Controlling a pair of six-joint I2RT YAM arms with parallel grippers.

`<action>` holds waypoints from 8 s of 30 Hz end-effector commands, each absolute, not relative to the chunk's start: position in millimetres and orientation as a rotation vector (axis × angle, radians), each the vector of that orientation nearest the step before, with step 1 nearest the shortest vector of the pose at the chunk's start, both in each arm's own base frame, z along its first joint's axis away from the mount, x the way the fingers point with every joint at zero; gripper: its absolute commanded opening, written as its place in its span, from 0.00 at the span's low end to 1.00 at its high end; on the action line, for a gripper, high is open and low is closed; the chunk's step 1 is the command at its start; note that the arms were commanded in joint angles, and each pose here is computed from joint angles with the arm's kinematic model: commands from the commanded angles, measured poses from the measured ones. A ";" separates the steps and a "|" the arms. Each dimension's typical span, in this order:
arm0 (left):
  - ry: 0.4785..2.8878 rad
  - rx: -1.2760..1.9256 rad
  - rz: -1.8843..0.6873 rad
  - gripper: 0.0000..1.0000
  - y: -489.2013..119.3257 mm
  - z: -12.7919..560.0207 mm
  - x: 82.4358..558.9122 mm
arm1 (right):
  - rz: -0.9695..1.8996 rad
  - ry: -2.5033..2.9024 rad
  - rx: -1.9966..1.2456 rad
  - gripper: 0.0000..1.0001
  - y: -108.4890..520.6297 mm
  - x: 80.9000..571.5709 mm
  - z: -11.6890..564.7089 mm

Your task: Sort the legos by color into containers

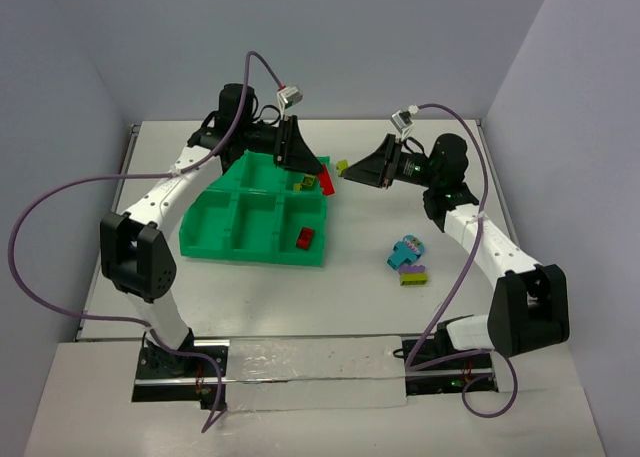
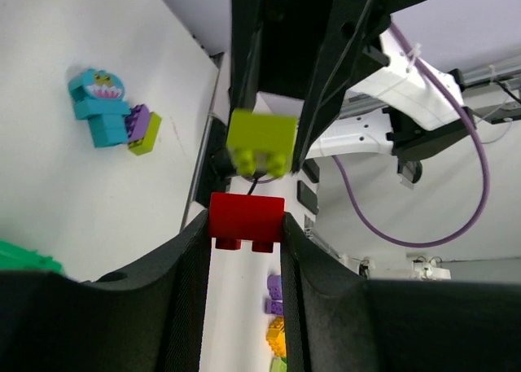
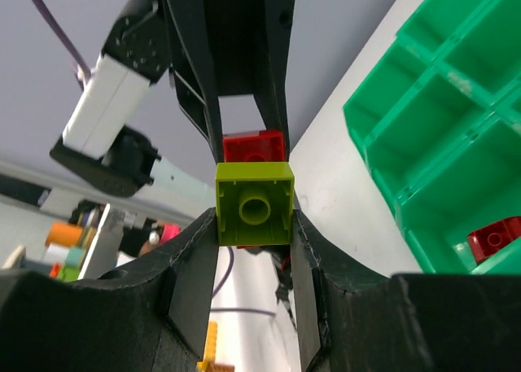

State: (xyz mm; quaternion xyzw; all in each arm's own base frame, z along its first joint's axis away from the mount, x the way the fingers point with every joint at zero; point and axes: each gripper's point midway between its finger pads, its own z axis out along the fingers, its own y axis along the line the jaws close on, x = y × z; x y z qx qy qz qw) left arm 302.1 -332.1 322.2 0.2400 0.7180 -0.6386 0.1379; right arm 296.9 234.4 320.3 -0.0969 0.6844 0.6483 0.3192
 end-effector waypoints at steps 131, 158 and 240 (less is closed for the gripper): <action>2.323 0.087 -0.800 0.87 -270.2 275.5 363.7 | 0.278 2.506 0.692 0.59 83.8 273.2 57.2; 2.341 0.069 -0.684 0.86 -259.9 268.7 375.3 | 0.133 2.525 0.151 0.28 157.3 304.5 75.1; 2.467 0.289 -0.726 0.85 -315.6 225.4 344.5 | 0.535 2.557 0.617 0.84 96.4 309.2 50.9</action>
